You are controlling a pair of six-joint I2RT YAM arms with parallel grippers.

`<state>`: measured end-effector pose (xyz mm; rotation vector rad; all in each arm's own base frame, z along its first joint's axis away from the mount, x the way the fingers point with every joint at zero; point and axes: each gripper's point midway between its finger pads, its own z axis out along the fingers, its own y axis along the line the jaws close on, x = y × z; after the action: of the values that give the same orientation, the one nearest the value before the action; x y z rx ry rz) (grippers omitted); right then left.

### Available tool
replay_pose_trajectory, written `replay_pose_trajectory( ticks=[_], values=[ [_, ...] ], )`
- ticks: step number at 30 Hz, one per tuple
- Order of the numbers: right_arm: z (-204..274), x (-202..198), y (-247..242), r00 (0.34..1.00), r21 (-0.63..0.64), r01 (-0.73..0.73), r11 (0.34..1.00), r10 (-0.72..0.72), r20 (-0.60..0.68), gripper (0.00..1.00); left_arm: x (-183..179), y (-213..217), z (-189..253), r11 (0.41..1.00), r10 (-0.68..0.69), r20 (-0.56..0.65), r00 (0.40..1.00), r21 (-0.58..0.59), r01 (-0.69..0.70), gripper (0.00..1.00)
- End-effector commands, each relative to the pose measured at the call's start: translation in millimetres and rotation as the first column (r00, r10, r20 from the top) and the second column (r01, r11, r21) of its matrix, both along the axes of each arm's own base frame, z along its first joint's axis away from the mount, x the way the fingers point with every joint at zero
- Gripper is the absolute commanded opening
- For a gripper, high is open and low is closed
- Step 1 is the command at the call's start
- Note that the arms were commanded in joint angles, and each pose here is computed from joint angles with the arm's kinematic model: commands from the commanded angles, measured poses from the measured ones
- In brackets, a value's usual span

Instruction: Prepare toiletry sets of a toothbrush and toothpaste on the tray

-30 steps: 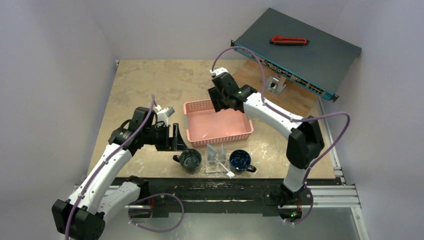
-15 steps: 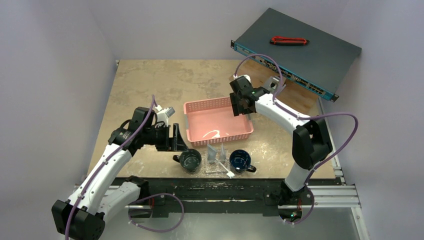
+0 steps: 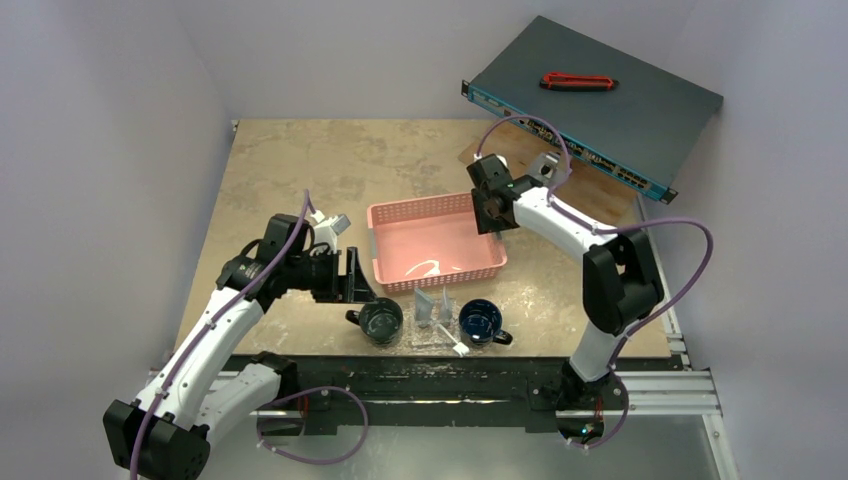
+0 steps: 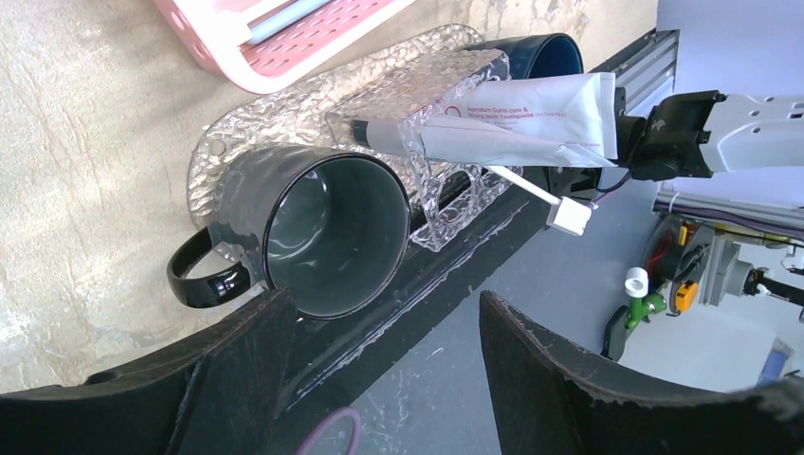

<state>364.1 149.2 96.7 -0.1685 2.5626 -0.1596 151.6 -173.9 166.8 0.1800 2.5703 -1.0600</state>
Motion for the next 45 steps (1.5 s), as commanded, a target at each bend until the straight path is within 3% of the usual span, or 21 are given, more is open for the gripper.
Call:
replay_pose_trajectory(
  ticks=[1,5,10,12,26,35,45],
  values=[
    [-7,7,5,1.000,0.016,-0.010,1.000,0.010,0.001,0.47,2,-5,13,0.999,-0.040,0.065,0.997,-0.028,0.042,0.69],
    [-11,10,7,1.000,0.011,-0.016,1.000,0.016,-0.014,0.36,2,-5,14,0.999,-0.041,0.068,0.997,-0.029,0.043,0.69],
    [1,20,9,1.000,-0.002,-0.031,1.000,0.031,0.004,0.06,2,-5,14,0.999,-0.041,0.073,0.997,-0.031,0.043,0.69],
    [11,25,10,0.999,-0.006,-0.033,0.999,0.033,0.024,0.00,2,-5,14,0.999,-0.040,0.072,0.997,-0.030,0.042,0.69],
    [98,64,3,0.975,-0.085,-0.031,0.996,0.049,0.219,0.00,2,-5,15,0.999,-0.038,0.078,0.996,-0.031,0.041,0.69],
    [141,71,14,0.920,-0.052,-0.086,0.995,0.099,0.379,0.00,3,-5,14,0.999,-0.038,0.075,0.996,-0.028,0.040,0.69],
    [182,74,17,0.867,-0.255,-0.119,0.960,0.225,0.445,0.00,3,-5,13,0.999,-0.037,0.069,0.997,-0.028,0.039,0.69]
  ],
)
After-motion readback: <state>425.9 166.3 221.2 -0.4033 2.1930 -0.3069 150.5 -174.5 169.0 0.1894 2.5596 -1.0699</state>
